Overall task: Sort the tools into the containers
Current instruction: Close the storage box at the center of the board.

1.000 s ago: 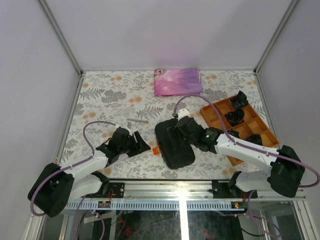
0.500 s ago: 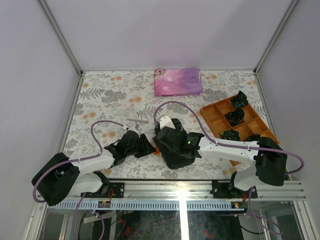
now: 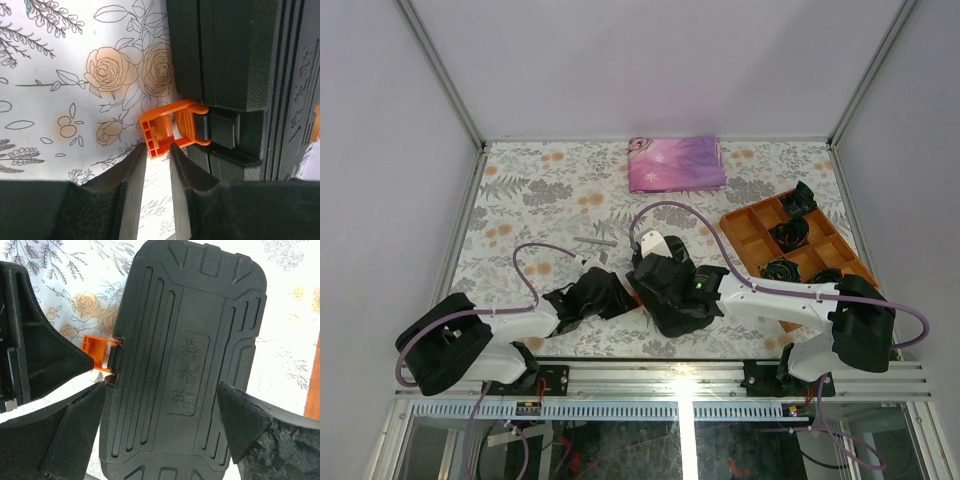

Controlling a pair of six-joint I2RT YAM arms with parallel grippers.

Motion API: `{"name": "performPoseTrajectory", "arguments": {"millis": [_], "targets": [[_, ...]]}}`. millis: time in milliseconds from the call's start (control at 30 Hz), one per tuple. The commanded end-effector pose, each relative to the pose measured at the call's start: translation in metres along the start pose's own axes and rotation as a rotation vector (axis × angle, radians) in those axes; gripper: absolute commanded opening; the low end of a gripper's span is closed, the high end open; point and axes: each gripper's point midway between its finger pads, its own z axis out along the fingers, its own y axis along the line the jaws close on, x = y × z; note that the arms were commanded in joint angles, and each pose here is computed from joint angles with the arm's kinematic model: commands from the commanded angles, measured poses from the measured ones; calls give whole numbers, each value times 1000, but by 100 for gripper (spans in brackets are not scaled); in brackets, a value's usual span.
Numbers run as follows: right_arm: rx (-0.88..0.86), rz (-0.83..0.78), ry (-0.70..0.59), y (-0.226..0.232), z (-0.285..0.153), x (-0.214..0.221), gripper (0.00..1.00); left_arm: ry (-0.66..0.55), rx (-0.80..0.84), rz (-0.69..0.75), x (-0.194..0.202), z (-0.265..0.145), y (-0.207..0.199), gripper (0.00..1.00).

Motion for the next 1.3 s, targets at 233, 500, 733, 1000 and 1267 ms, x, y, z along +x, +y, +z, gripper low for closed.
{"name": "performPoseTrajectory", "arguments": {"millis": [233, 500, 733, 1000, 1267], "targets": [[-19, -59, -16, 13, 2, 1, 99, 90, -353, 18, 41, -3, 93, 13], [90, -197, 39, 12, 12, 21, 99, 90, -389, 17, 42, -4, 101, 10], [259, -244, 57, -15, 8, 25, 99, 92, -422, 30, 42, -5, 107, 10], [304, -212, -23, -37, -19, 4, 99, 87, -454, 47, 39, -7, 110, 10], [311, -140, -67, -62, -41, -7, 98, 91, -459, 53, 39, -7, 111, 9]]}}
